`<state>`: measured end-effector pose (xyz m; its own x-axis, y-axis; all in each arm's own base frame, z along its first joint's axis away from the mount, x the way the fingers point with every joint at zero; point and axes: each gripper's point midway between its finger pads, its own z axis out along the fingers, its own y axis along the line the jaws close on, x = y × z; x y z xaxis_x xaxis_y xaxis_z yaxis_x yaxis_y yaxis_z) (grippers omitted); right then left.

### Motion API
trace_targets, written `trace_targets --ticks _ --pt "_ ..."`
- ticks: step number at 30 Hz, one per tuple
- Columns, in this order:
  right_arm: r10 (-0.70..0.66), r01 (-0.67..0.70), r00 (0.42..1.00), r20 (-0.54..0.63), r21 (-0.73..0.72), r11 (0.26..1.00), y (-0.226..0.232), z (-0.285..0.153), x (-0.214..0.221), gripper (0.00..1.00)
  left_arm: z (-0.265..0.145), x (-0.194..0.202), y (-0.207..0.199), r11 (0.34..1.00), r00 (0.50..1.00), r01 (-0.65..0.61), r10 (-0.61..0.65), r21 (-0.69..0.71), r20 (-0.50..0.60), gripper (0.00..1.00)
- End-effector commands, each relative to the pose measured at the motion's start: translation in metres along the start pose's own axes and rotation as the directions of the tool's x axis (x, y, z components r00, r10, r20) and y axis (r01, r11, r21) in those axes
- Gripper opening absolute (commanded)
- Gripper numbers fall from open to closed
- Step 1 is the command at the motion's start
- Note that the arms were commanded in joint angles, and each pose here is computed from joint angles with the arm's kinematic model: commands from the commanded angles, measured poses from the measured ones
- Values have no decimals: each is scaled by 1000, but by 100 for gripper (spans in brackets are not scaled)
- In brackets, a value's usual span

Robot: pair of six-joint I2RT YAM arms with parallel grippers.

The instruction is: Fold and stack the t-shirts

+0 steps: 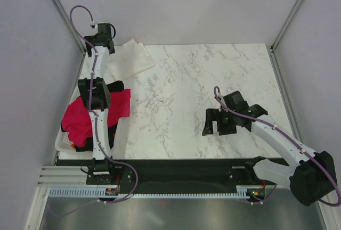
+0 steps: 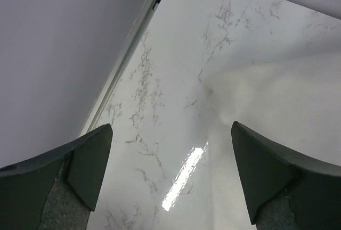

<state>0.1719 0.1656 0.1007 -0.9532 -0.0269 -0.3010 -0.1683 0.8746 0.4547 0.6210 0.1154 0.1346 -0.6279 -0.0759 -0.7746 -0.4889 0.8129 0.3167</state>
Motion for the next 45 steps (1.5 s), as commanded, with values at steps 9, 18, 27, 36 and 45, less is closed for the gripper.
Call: trace_targets --ticks 9,18,27,36,45 --pt "2 -1 1000 18 -32 999 5 7 -6 98 -117 -27 -143 749 997 56 -74 661 -2 100" --pt "-1 2 999 40 -30 1000 4 -4 0 98 -76 65 -168 731 971 133 39 670 -236 96" --pt "-19 19 999 27 -29 999 4 1 -5 98 -10 90 -84 857 954 83 80 508 -290 93" --pt "-23 21 999 -37 -37 999 2 16 0 98 22 27 -35 936 991 87 -46 342 -125 100" --pt "-8 7 1000 -30 -42 999 2 23 -5 98 -58 -53 -5 905 977 204 -214 372 -15 100"
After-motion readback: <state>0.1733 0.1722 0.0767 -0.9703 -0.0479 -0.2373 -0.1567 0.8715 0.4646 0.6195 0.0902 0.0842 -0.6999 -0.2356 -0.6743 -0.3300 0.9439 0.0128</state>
